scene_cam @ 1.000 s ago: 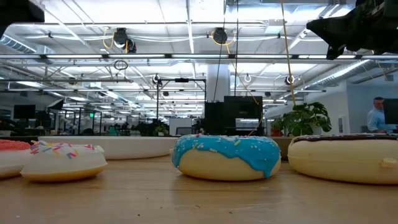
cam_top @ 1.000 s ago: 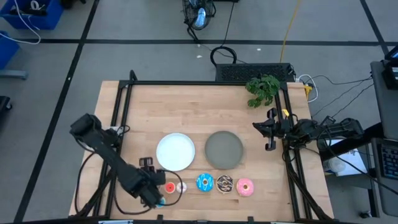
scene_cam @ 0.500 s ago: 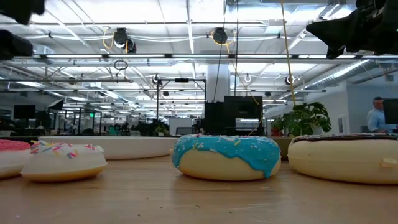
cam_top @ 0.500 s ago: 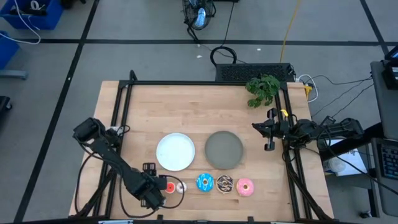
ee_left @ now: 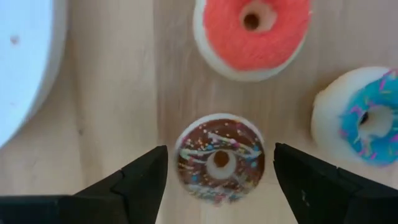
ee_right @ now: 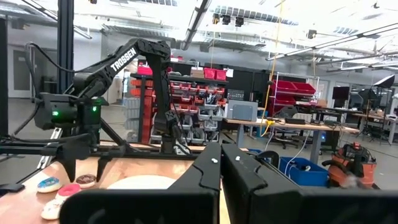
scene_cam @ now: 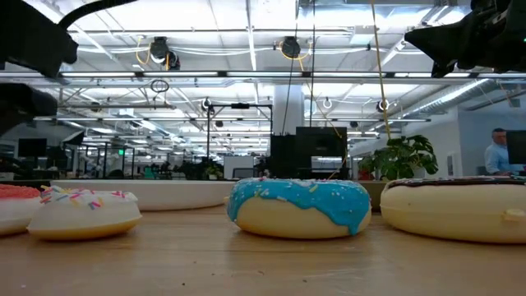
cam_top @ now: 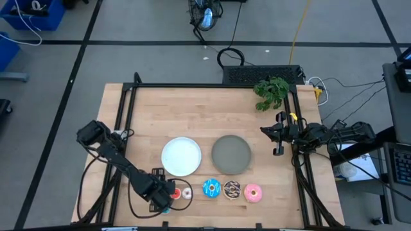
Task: Pick & Place donuts
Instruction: Put the small brown donut on the white plate
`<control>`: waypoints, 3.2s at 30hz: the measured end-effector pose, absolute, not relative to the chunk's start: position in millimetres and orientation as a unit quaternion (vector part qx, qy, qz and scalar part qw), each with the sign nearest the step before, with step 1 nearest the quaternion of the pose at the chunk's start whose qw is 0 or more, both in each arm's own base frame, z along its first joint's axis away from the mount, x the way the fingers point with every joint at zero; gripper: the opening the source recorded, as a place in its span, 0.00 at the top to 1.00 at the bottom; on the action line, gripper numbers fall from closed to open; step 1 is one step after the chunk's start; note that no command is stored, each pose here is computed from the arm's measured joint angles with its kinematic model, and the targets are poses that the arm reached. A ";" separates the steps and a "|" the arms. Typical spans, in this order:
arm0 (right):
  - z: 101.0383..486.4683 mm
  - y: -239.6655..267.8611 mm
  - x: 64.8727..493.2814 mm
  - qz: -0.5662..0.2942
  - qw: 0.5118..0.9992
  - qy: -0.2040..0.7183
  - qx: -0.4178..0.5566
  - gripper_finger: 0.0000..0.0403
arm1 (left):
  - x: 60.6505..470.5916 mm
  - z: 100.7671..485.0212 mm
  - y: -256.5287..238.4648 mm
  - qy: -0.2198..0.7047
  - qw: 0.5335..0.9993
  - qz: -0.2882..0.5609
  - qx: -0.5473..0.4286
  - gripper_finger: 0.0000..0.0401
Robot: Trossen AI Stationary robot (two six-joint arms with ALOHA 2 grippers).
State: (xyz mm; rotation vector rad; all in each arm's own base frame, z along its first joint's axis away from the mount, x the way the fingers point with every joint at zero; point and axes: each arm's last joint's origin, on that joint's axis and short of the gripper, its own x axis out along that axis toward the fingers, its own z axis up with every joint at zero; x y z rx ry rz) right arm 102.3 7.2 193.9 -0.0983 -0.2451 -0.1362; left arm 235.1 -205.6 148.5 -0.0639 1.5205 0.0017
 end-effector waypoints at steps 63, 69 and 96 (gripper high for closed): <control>194.6 7.2 102.2 -0.067 0.989 -0.126 -0.043 1.00 | 251.9 229.8 -67.6 0.607 0.792 0.030 -0.057 0.74; 194.6 7.2 102.2 -0.067 0.989 -0.126 -0.044 1.00 | 281.2 213.4 -26.2 0.588 0.808 0.020 -0.035 0.74; 196.7 7.3 101.6 -0.065 0.988 -0.137 -0.033 1.00 | 300.4 159.6 -4.7 0.661 0.750 -0.033 -0.011 0.39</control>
